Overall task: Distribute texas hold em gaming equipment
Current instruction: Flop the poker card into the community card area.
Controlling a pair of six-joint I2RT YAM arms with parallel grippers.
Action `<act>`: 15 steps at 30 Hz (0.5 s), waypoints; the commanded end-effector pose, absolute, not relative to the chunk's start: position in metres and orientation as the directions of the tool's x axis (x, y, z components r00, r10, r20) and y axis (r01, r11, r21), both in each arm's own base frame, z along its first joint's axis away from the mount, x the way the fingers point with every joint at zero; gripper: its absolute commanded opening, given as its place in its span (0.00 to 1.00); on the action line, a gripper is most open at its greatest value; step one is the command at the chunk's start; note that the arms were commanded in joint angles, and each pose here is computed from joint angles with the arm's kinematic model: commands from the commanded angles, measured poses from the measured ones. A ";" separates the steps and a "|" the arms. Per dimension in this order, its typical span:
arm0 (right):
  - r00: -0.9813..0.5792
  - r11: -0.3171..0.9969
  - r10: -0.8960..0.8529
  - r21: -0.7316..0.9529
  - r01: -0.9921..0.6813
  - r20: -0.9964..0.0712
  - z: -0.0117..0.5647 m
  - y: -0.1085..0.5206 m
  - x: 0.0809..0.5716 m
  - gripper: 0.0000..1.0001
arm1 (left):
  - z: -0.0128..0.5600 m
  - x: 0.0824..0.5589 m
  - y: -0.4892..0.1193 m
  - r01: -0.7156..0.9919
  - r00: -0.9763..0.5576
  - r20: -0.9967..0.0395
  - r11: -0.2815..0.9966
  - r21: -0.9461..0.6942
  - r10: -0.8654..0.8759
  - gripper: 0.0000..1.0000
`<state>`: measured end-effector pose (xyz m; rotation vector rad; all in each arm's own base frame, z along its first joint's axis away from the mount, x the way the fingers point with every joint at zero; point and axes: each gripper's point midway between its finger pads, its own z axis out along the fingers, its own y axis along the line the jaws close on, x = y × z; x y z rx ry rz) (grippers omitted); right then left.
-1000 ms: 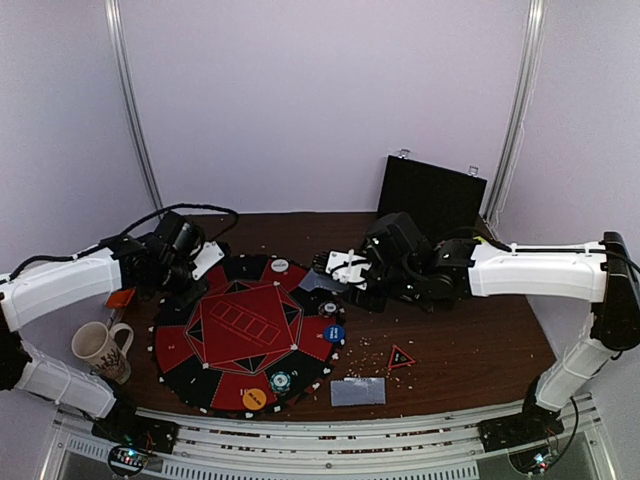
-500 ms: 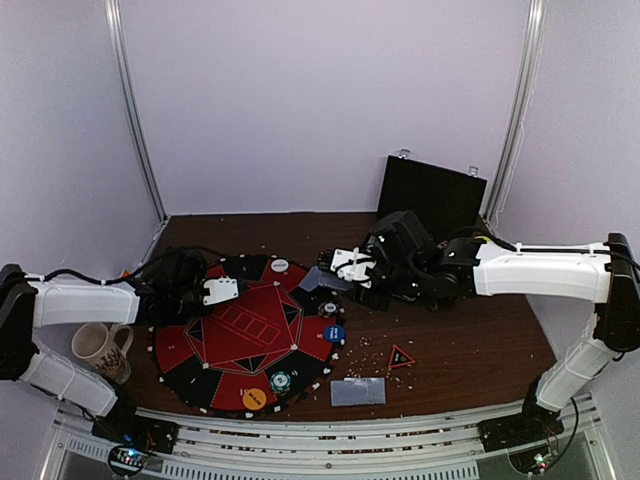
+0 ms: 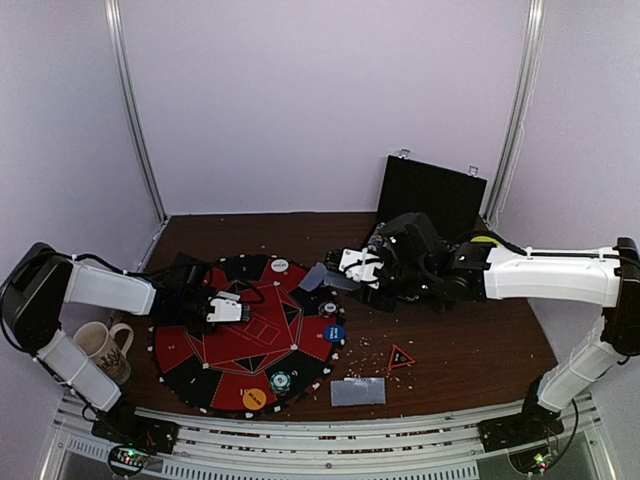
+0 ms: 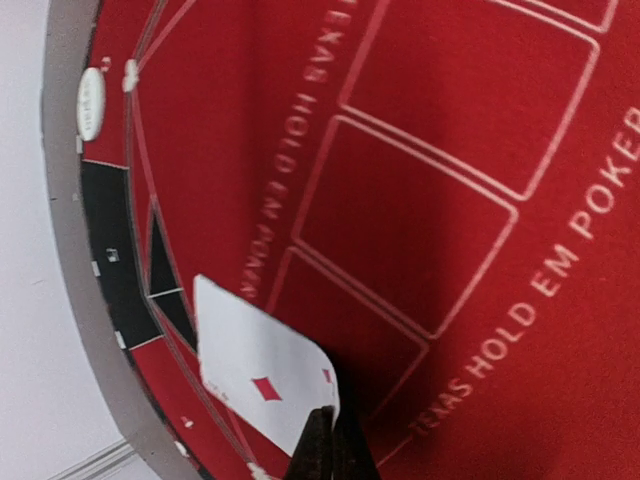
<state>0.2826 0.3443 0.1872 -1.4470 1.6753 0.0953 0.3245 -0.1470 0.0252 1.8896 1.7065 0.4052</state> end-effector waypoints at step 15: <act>0.092 0.351 -0.717 -0.472 -0.808 -0.691 0.203 0.337 0.290 0.51 | 0.005 0.302 -0.099 0.893 0.051 -0.089 -0.005 0.450 0.995 0.11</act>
